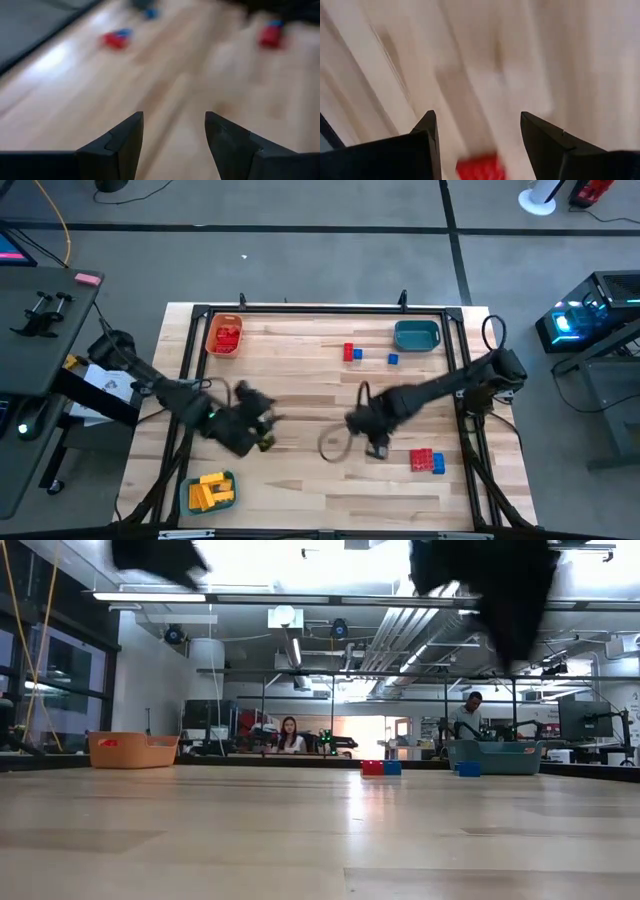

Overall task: Sort blocks
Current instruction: Put the blue game piece into the blue bin

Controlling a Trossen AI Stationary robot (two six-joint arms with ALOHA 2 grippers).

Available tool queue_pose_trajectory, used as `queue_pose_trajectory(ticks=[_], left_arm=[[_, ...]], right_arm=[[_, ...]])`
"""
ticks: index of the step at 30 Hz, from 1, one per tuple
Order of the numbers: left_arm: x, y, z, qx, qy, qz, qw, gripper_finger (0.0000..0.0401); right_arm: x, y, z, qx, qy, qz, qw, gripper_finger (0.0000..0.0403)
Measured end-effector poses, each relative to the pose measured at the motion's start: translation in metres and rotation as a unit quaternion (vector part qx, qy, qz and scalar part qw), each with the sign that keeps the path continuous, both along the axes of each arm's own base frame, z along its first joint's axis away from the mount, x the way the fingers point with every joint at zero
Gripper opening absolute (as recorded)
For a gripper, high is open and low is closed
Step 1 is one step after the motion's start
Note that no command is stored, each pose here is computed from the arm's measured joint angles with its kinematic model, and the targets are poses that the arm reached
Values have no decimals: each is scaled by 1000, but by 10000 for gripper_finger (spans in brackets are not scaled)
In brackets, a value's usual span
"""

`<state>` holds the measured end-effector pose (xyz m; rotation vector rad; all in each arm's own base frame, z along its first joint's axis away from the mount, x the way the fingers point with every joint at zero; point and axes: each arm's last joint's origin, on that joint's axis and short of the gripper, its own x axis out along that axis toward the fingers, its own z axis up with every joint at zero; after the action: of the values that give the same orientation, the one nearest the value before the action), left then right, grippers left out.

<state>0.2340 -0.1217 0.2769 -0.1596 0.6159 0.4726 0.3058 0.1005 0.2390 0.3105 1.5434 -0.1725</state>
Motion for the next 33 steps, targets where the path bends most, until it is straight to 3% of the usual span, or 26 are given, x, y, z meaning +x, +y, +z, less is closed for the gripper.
queue_pose_trajectory(ticks=[2,5,7,11,15,22,27,33], left_arm=[[21,2,6,-10,-17,-82,996,195],[48,3,14,-9,-71,-208,976,195],[59,6,15,-1,-96,-244,965,195],[72,19,7,6,-93,-228,969,195],[81,30,-5,-14,-69,-199,977,195],[85,27,-15,-60,-51,-226,971,195],[79,17,-11,-66,-57,-249,965,195],[73,8,-9,-88,-57,-248,963,195]], right_arm=[[-17,14,-15,6,40,-16,999,165],[-44,36,-24,15,79,-47,996,165],[-60,49,-24,23,95,-67,993,165],[-90,70,-14,10,123,-111,986,165],[-117,78,-11,-51,176,-130,974,150],[-136,74,-31,-83,231,-125,961,14],[-144,61,-56,-103,253,-135,952,6],[-143,58,-60,-121,228,-125,958,1]])
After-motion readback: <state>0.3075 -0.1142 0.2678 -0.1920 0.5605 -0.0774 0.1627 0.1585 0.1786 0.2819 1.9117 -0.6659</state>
